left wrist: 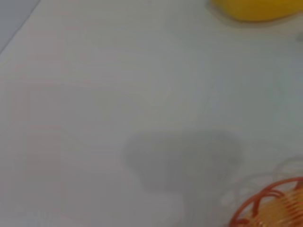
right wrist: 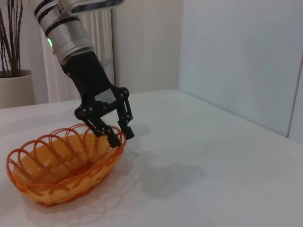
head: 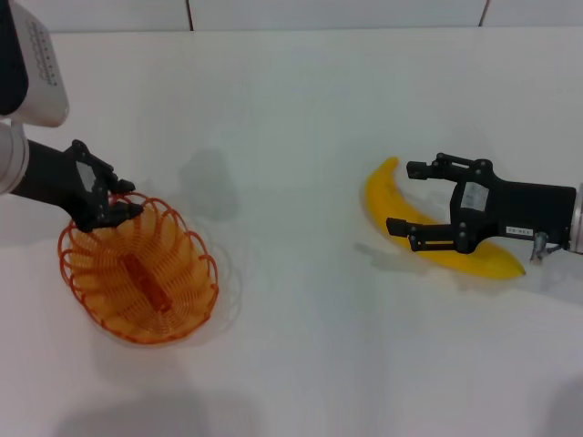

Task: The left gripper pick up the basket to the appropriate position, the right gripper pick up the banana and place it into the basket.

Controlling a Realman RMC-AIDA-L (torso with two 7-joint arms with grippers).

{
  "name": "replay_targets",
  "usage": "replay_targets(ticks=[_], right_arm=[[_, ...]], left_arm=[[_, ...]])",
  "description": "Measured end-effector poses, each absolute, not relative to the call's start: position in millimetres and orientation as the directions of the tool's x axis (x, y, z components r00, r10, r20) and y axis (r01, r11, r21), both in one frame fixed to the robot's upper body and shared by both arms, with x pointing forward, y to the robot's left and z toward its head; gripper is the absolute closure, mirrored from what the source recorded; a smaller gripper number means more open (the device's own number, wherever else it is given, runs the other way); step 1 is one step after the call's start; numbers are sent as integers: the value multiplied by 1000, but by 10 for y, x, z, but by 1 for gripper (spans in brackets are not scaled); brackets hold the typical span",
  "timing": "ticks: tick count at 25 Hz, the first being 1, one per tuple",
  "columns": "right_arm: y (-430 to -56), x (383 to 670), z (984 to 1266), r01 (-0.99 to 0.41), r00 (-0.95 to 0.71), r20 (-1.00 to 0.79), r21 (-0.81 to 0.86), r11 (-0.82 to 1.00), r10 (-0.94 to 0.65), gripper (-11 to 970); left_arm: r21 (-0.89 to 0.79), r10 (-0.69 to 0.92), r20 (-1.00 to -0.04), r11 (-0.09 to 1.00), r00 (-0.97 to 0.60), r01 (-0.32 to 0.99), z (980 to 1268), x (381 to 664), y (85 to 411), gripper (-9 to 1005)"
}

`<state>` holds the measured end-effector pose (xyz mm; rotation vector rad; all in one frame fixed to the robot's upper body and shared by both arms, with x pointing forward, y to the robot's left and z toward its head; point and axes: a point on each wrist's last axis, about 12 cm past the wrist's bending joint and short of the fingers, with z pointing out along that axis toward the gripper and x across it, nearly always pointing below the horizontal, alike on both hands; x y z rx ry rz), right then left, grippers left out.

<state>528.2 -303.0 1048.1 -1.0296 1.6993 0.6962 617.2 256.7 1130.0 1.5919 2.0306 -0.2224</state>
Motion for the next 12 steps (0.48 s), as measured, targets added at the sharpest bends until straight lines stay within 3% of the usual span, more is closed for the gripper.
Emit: replay_targets(ticks=[12], right_arm=[[-3041, 5279, 10483, -877, -156, -939, -11, 480, -306, 59]], left_arm=[[195, 849, -506, 284, -152, 939, 11301, 6169, 2564, 850]])
